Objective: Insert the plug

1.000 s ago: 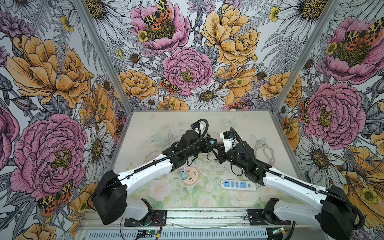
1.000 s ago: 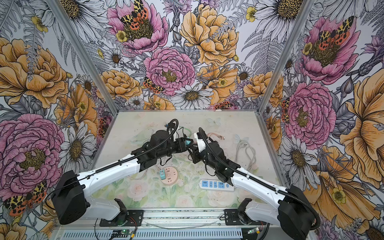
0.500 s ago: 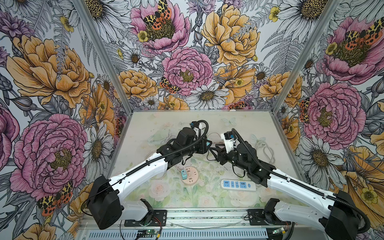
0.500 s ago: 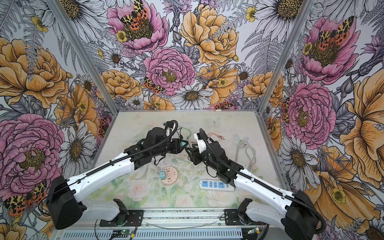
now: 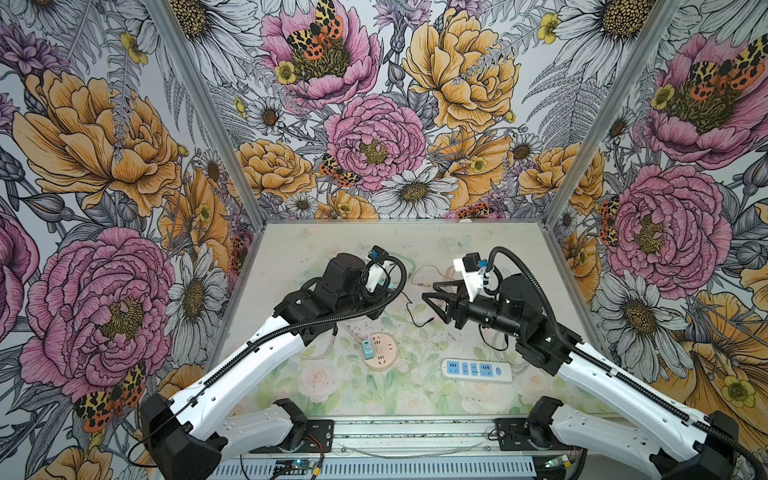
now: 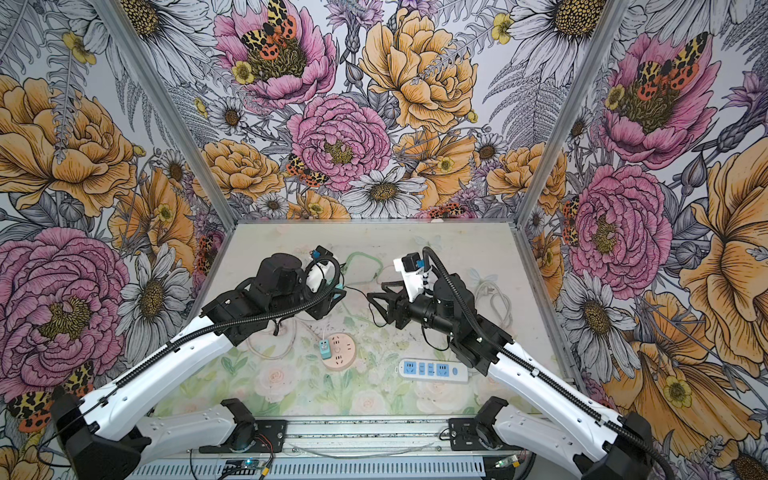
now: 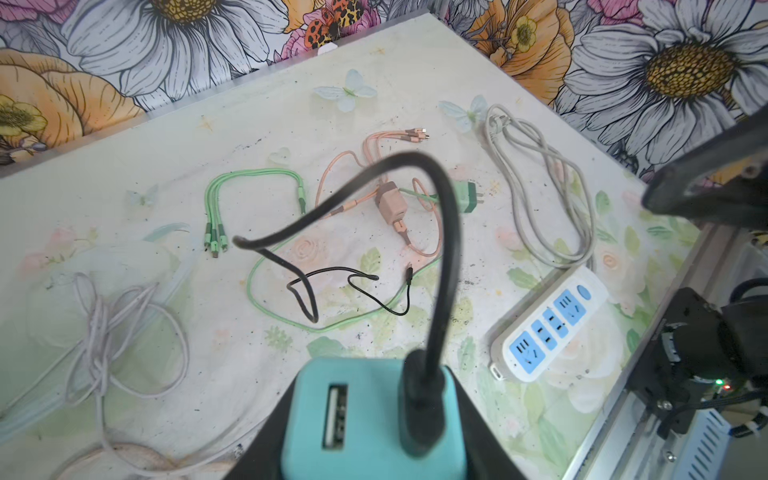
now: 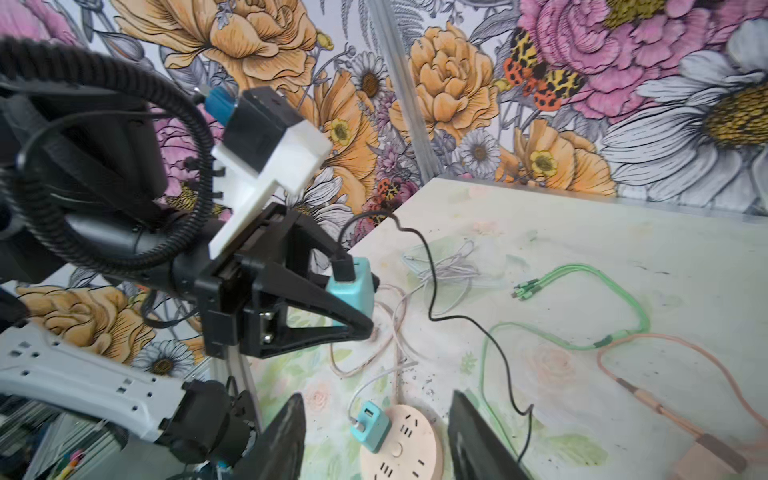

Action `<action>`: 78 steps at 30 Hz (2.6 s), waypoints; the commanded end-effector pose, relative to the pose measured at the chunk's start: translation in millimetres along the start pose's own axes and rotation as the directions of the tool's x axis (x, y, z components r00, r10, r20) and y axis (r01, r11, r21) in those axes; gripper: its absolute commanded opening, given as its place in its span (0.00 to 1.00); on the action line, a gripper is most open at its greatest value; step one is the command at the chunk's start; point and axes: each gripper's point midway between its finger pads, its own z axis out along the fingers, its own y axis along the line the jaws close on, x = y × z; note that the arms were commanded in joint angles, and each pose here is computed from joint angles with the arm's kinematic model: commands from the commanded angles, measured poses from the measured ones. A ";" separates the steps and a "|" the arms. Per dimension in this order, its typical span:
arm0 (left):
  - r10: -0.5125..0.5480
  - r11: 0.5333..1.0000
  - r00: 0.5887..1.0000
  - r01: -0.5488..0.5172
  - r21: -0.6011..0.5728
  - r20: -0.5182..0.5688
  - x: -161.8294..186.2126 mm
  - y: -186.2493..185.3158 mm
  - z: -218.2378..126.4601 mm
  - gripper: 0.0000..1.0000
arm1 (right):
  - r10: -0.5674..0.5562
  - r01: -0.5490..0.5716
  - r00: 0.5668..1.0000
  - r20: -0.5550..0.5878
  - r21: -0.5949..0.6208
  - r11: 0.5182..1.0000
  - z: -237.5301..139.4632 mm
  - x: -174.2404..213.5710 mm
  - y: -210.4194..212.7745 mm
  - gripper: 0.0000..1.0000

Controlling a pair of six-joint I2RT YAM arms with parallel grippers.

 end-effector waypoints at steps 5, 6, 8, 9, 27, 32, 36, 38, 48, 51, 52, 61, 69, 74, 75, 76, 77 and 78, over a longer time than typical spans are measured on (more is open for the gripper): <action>0.225 0.973 0.974 -0.227 0.041 0.036 -5.5 -16.9 -14.9 0.33 | 0.056 -0.085 0.988 -0.147 -0.204 0.975 18.1 15.3 23.8 0.56; 0.239 0.969 0.970 -0.241 0.060 0.035 -5.7 -21.0 -15.8 0.33 | 0.070 -0.102 0.984 -0.162 -0.200 0.975 21.8 18.8 20.9 0.56; 0.266 0.961 0.963 -0.268 0.075 0.030 -4.7 -26.7 -15.6 0.33 | 0.086 -0.121 0.979 -0.183 -0.194 0.973 26.3 23.7 16.8 0.56; 0.280 0.956 0.960 -0.281 0.079 0.025 -3.5 -28.8 -15.1 0.33 | 0.087 -0.124 0.978 -0.189 -0.194 0.973 27.2 25.6 15.6 0.56; 0.354 0.920 0.935 -0.350 0.175 0.008 0.7 -55.1 -7.9 0.36 | 0.146 -0.180 0.973 -0.178 -0.188 0.966 31.0 27.7 -1.2 0.62; 0.369 0.913 0.929 -0.364 0.184 0.005 2.9 -59.7 -5.7 0.37 | 0.156 -0.190 0.973 -0.169 -0.205 0.960 34.8 25.1 -0.7 0.62; 0.378 0.910 0.926 -0.367 0.192 -0.019 8.6 -61.6 1.9 0.37 | 0.163 -0.195 0.975 -0.152 -0.233 0.953 35.8 19.9 2.5 0.62; 0.380 0.909 0.924 -0.368 0.196 -0.029 10.7 -62.5 4.9 0.37 | 0.166 -0.199 0.974 -0.152 -0.239 0.950 36.4 19.7 3.2 0.62; 0.399 0.901 0.917 -0.389 0.190 -0.015 5.6 -64.6 3.3 0.38 | 0.203 -0.246 0.957 -0.209 -0.205 0.947 45.5 36.5 -7.2 0.61; 0.407 0.898 0.913 -0.397 0.193 -0.013 5.1 -66.5 3.7 0.38 | 0.218 -0.263 0.948 -0.233 -0.181 0.948 50.0 43.5 -13.0 0.60; 0.410 0.896 0.912 -0.400 0.192 -0.016 5.8 -67.1 4.4 0.38 | 0.220 -0.265 0.946 -0.238 -0.178 0.948 51.0 43.8 -13.5 0.60; 0.479 0.871 0.874 -0.462 0.165 -0.080 13.4 -71.3 20.1 0.40 | 0.221 -0.275 0.932 -0.288 -0.161 0.948 56.1 53.8 -17.3 0.58; 0.507 0.860 0.859 -0.497 0.118 -0.070 3.4 -65.6 16.5 0.40 | 0.231 -0.285 0.920 -0.318 -0.134 0.949 56.0 66.0 -23.4 0.56; 0.521 0.853 0.851 -0.517 0.077 -0.066 -1.3 -61.0 12.4 0.42 | 0.240 -0.295 0.912 -0.332 -0.126 0.947 58.0 71.6 -26.0 0.47; 0.526 0.850 0.848 -0.522 0.068 -0.067 -2.0 -60.5 11.8 0.43 | 0.240 -0.296 0.911 -0.334 -0.126 0.947 58.2 72.1 -26.3 0.46; 0.530 0.848 0.845 -0.527 0.062 -0.069 -1.9 -60.0 11.4 0.43 | 0.241 -0.298 0.910 -0.337 -0.127 0.946 58.9 72.7 -25.9 0.44; 0.533 0.846 0.843 -0.530 0.055 -0.070 -2.3 -59.2 11.3 0.44 | 0.242 -0.299 0.909 -0.340 -0.128 0.946 59.3 73.3 -26.0 0.41; 0.534 0.846 0.842 -0.531 0.051 -0.073 -1.8 -58.6 11.5 0.44 | 0.244 -0.301 0.908 -0.342 -0.127 0.945 59.6 74.0 -26.6 0.39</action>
